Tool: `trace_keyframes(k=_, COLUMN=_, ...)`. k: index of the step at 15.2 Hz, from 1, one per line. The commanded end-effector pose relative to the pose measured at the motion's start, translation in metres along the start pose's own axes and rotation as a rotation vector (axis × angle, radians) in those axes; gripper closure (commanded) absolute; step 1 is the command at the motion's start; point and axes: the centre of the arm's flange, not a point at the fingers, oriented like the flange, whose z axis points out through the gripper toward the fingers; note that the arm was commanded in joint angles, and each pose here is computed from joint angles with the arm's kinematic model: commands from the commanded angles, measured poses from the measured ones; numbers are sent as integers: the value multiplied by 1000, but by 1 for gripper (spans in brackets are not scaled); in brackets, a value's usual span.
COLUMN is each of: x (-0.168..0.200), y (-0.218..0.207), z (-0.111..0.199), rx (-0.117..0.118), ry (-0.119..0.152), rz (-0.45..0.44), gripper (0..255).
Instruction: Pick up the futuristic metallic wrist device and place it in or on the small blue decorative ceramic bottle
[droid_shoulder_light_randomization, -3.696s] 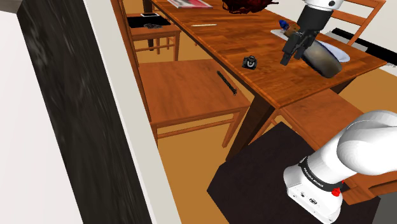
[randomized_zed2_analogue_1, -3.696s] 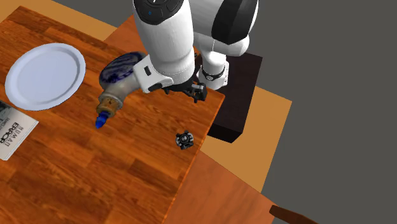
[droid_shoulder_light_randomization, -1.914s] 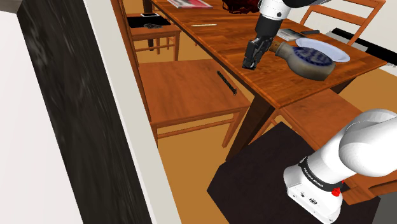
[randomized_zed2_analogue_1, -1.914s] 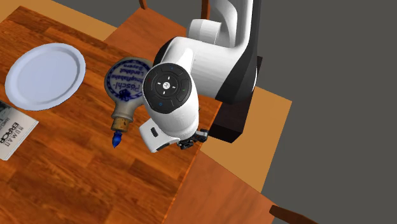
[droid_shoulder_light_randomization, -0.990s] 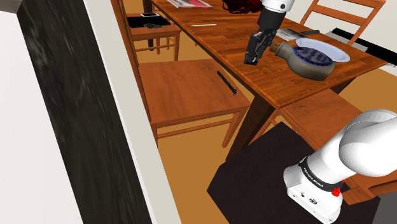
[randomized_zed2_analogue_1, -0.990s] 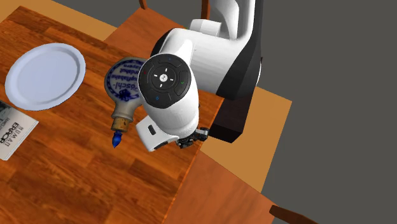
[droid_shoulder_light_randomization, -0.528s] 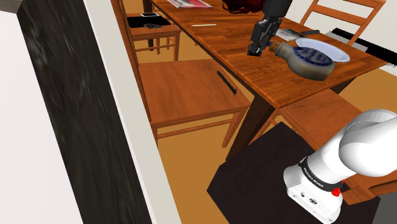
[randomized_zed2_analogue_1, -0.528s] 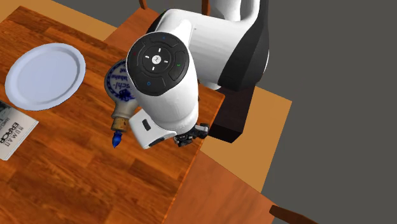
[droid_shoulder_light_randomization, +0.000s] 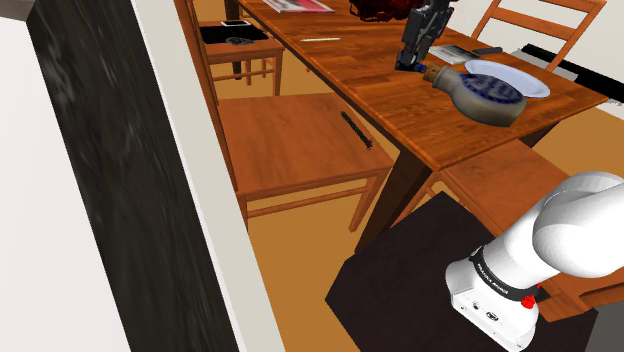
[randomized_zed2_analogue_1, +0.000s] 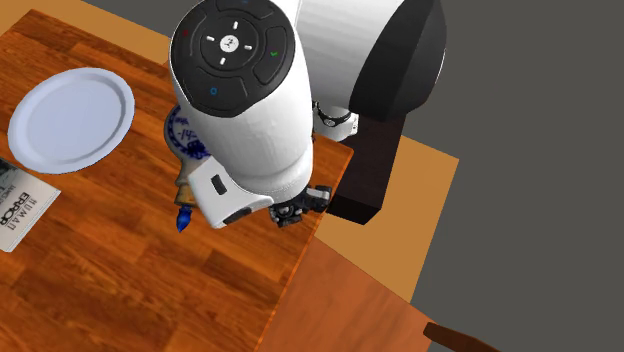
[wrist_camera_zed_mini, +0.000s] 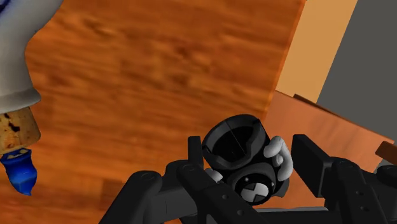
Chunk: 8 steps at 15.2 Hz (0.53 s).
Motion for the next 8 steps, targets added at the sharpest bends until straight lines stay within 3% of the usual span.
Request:
trace_keyframes(k=1, x=0, y=0, z=-10, rx=0, ry=0, rz=0, gripper=255)
trace_keyframes(k=8, x=0, y=0, z=-47, rx=0, ry=0, rz=0, gripper=255)
